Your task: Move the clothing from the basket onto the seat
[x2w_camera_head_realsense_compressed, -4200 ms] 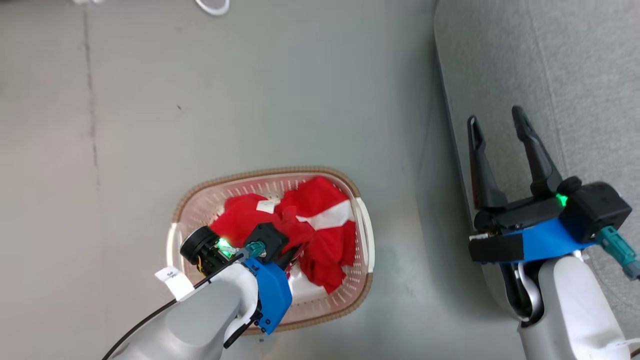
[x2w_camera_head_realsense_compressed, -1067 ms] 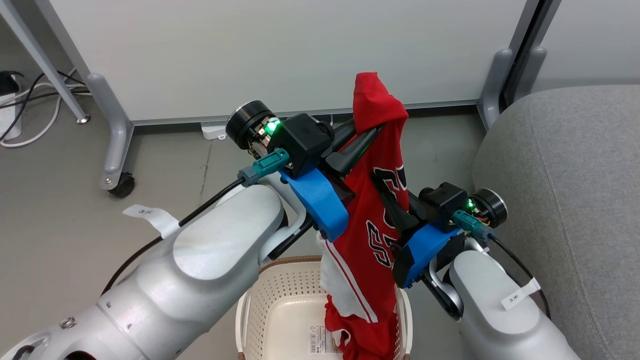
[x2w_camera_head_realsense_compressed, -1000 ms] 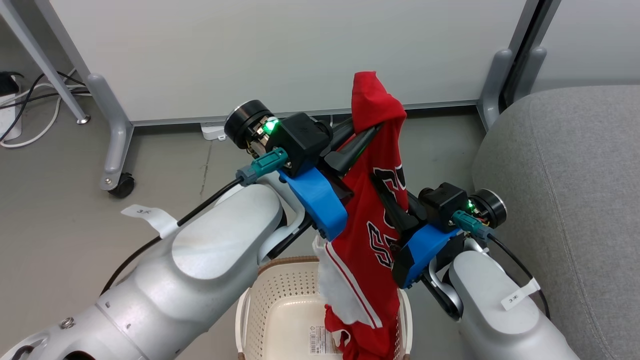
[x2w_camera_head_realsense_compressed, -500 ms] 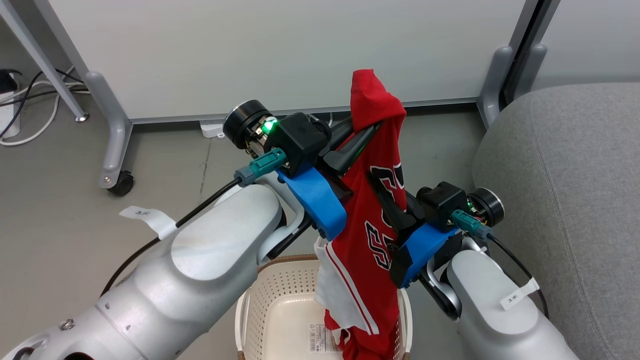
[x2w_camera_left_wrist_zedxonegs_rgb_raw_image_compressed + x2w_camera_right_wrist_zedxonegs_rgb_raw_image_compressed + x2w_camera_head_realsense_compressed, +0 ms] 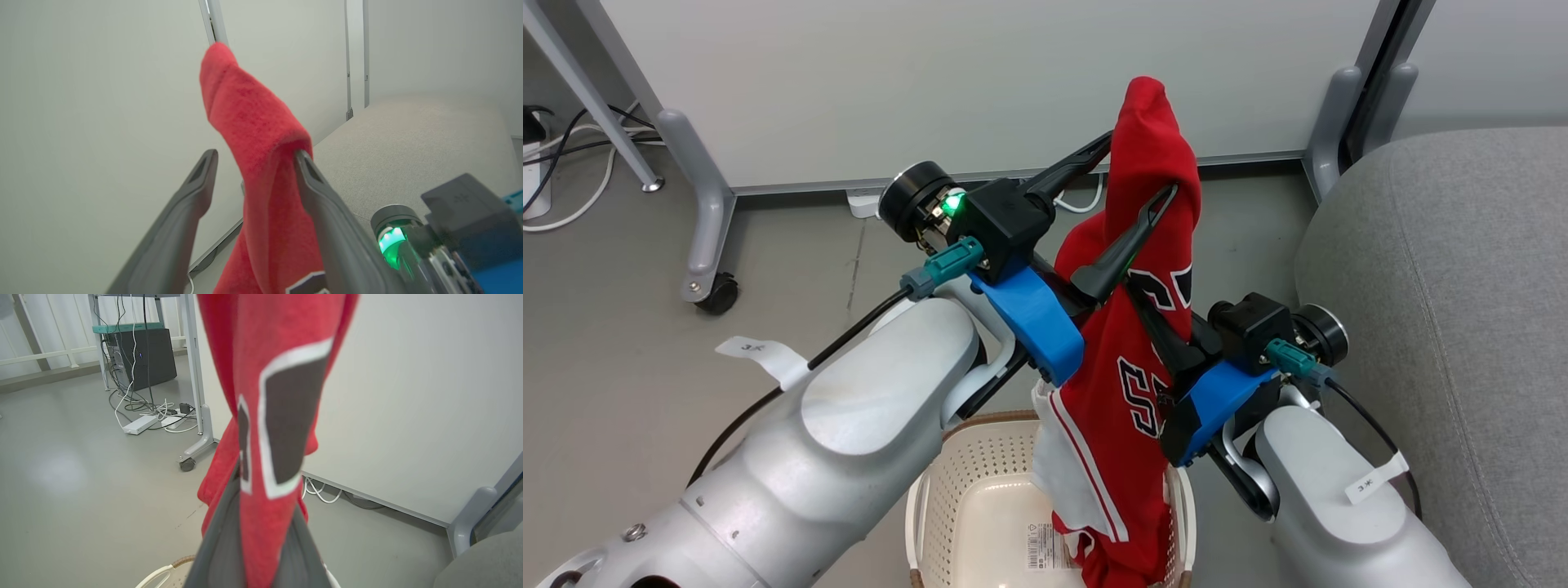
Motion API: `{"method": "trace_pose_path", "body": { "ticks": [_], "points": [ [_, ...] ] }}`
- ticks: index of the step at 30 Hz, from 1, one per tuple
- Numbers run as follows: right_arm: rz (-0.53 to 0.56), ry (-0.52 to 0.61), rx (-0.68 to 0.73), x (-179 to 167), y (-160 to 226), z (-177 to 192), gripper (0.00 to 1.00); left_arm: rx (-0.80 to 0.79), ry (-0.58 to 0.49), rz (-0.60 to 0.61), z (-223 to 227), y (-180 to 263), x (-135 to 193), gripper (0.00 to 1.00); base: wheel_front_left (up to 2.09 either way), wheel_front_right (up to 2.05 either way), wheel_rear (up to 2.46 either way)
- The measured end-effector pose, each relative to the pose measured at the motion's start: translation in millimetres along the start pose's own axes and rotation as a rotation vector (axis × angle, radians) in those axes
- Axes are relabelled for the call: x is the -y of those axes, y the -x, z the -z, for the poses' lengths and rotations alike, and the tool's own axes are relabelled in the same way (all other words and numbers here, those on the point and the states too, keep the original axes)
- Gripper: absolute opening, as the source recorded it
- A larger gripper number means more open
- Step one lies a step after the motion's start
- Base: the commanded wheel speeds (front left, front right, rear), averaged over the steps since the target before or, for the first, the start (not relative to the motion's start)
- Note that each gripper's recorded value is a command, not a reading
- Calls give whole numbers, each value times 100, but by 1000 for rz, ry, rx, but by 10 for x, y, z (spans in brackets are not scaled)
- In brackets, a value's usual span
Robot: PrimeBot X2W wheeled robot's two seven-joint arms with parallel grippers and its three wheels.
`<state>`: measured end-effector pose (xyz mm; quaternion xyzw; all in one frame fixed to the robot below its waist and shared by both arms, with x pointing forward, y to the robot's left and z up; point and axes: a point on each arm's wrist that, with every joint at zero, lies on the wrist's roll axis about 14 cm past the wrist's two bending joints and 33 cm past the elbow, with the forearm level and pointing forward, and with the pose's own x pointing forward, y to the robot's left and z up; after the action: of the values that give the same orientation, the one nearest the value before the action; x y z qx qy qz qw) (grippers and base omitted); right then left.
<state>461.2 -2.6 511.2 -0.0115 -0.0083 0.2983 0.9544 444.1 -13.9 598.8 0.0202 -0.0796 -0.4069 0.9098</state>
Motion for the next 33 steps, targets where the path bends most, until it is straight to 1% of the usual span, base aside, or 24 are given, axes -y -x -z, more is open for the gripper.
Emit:
{"method": "trace_pose_path", "body": {
  "ticks": [5, 8, 13, 14, 19, 24, 26, 33],
  "points": [
    [24, -16, 6, 87, 2, -5, 0, -14, 11, -3, 70, -2, -1, 100, 0, 0, 0],
    [63, -48, 23, 204, 13, -41, 0, -32, 26, -3, 160, 19, 20, 100, 0, 0, 0],
    [106, -64, 27, 349, 61, -24, 0, -45, 36, 12, 236, 15, 93, 100, 0, 0, 0],
    [132, -68, 25, 444, 102, 1, 0, -56, 45, 29, 297, 5, 154, 100, 0, 0, 0],
    [203, -69, 45, 703, 210, -27, 0, -73, 74, 67, 440, -54, 281, 100, 0, 0, 0],
    [293, -70, 66, 988, 403, -47, 0, -92, 96, 123, 602, -156, 432, 100, 0, 0, 0],
    [311, -67, 72, 1046, 447, -59, 0, -91, 100, 135, 617, -186, 463, 100, 0, 0, 0],
    [465, -52, 83, 1450, 911, -53, 0, -91, 135, 244, 750, -372, 795, 100, 0, 0, 0]
  ]
}}
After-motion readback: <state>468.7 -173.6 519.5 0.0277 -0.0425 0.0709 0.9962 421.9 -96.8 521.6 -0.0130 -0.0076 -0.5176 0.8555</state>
